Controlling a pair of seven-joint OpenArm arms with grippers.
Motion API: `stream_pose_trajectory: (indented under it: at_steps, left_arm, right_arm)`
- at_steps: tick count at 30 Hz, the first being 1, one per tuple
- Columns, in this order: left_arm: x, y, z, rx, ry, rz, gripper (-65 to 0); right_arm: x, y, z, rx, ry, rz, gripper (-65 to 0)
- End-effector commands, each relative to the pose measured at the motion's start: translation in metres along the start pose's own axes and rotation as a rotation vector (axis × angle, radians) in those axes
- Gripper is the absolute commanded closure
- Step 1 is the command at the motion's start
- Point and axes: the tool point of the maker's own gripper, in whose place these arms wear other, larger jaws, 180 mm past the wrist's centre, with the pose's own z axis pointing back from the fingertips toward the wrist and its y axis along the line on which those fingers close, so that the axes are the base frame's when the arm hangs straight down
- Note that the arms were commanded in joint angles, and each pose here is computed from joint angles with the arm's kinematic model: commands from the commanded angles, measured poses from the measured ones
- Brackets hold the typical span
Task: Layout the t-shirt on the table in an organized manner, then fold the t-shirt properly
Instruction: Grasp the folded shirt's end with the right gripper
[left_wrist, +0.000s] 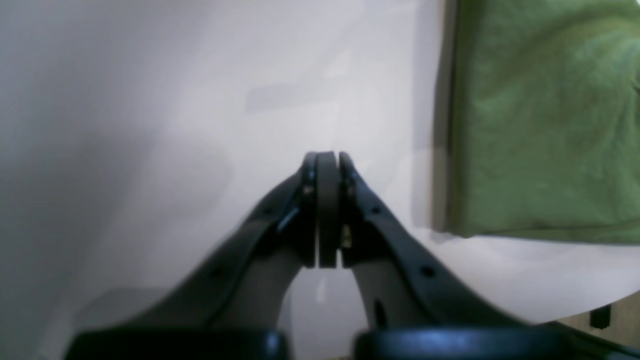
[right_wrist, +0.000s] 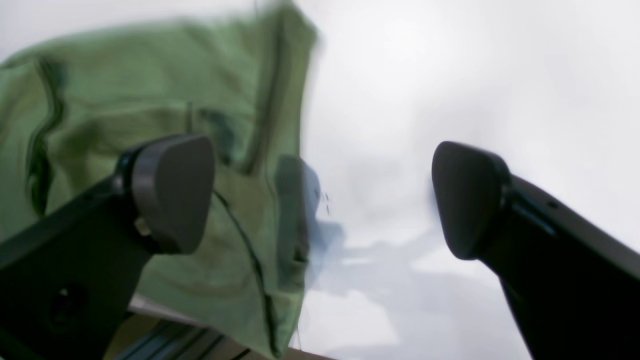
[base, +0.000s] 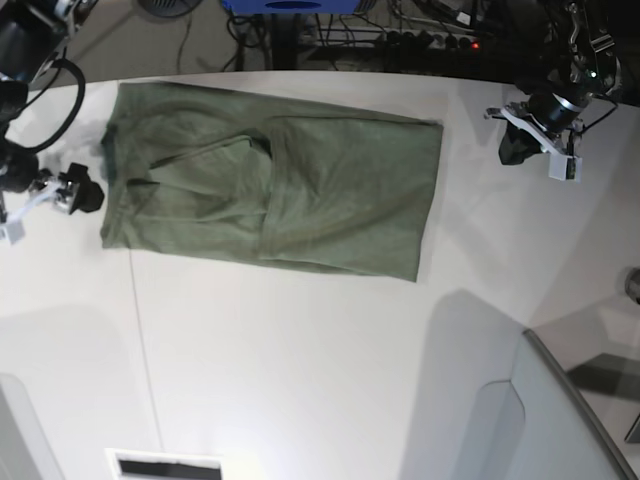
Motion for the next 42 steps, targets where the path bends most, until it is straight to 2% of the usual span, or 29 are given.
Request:
stream_pose_trajectory:
  at_steps: [1, 5, 11, 15, 20, 26, 32, 38, 42]
  left_arm:
    - [0.011, 0.003, 0.003, 0.000, -0.034, -0.010, 0.0]
    - [0.011, 0.003, 0.004, 0.000, -0.033, -0.010, 0.0]
    - [0.010, 0.003, 0.004, 0.000, -0.031, -0.010, 0.0]
    - [0.009, 0.004, 0.004, 0.002, -0.030, -0.009, 0.0]
    - [0.009, 0.004, 0.004, 0.002, -0.030, -0.009, 0.0]
    - [0.010, 0.006, 0.005, 0.007, -0.033, -0.007, 0.0]
    - [0.011, 0.003, 0.004, 0.000, -0.033, -0.010, 0.0]
    - [0.010, 0.003, 0.004, 0.000, -0.031, -0.010, 0.0]
    - [0.009, 0.004, 0.004, 0.003, -0.031, -0.008, 0.0]
  right_arm:
    - [0.014, 0.001, 0.001, 0.036, -0.035, 0.001, -65.0]
    - [-0.001, 0.000, -0.009, 0.086, -0.006, -0.059, -65.0]
    - [-0.027, 0.030, -0.029, 0.152, 0.033, -0.098, -65.0]
    - [-0.043, 0.054, -0.042, 0.193, 0.100, -0.042, -65.0]
    - [-0.052, 0.068, -0.049, 0.219, 0.128, -0.023, -65.0]
    - [-0.072, 0.060, -0.044, 0.199, 0.157, -0.028, -65.0]
    - [-0.074, 0.058, -0.039, 0.178, 0.169, -0.009, -65.0]
    - [-0.083, 0.074, -0.047, 0.194, 0.229, 0.046, -65.0]
    - [-0.086, 0.075, -0.048, 0.198, 0.239, 0.046, -65.0]
